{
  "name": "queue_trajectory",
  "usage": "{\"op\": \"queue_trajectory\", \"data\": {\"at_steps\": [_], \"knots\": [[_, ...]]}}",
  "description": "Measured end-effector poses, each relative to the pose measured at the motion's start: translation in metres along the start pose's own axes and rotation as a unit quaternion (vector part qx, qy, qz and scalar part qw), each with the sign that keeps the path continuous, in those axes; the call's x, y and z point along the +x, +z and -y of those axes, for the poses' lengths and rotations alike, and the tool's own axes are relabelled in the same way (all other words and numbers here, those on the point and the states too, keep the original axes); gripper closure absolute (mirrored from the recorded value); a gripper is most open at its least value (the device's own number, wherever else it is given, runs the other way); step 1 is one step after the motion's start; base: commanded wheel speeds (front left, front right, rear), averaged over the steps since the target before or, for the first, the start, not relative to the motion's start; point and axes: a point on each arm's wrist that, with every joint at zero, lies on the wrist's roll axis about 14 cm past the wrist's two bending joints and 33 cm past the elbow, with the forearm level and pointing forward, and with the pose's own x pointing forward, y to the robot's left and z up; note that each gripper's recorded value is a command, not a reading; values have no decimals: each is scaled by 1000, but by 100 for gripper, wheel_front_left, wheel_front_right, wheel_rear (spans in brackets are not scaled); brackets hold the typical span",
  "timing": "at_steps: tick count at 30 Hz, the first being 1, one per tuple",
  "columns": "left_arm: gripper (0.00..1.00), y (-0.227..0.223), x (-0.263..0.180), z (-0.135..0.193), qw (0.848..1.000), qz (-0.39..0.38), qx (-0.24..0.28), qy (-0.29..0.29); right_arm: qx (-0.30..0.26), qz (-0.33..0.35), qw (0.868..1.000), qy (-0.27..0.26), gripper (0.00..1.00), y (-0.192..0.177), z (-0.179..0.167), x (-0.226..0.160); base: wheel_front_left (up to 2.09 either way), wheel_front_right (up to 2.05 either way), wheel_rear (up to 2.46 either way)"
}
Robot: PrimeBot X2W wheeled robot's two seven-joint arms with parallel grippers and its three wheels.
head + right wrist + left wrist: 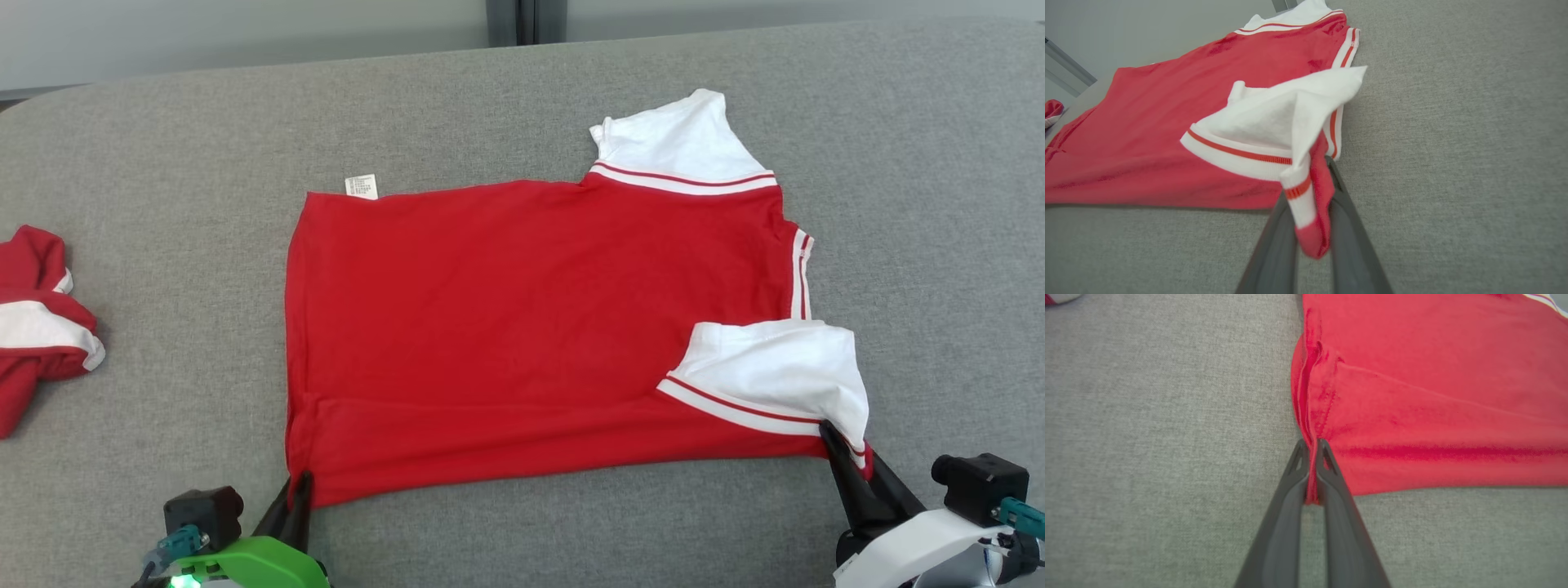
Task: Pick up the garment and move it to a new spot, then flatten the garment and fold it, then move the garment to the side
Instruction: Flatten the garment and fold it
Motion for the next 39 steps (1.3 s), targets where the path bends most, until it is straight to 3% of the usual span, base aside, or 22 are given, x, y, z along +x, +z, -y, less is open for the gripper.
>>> {"op": "queue_trajectory", "data": {"at_steps": [1,2,4,10,15,21,33,39], "knots": [[18,-4,-2,1,1000,-9,0,0,1,4,1000,0,0,2,-1,0,0,0,0],[0,-4,-3,2,1000,-7,-1,1,0,6,1000,0,0,3,-1,0,0,0,0],[0,-1,-4,3,1000,2,29,3,-11,19,1000,-3,0,10,1,-1,0,0,0],[0,36,-5,8,994,98,35,22,-50,84,995,-15,0,46,9,-1,0,0,0],[0,90,-9,13,975,211,58,29,-89,167,982,-11,0,100,1,0,0,0,0],[0,136,-18,27,953,290,82,18,-111,200,973,3,0,131,-17,-2,0,0,0],[0,138,-14,31,956,278,92,11,-105,201,974,13,0,135,-29,2,0,0,0],[0,176,22,52,955,273,108,-40,-102,200,974,16,0,137,-30,16,0,0,0]]}}
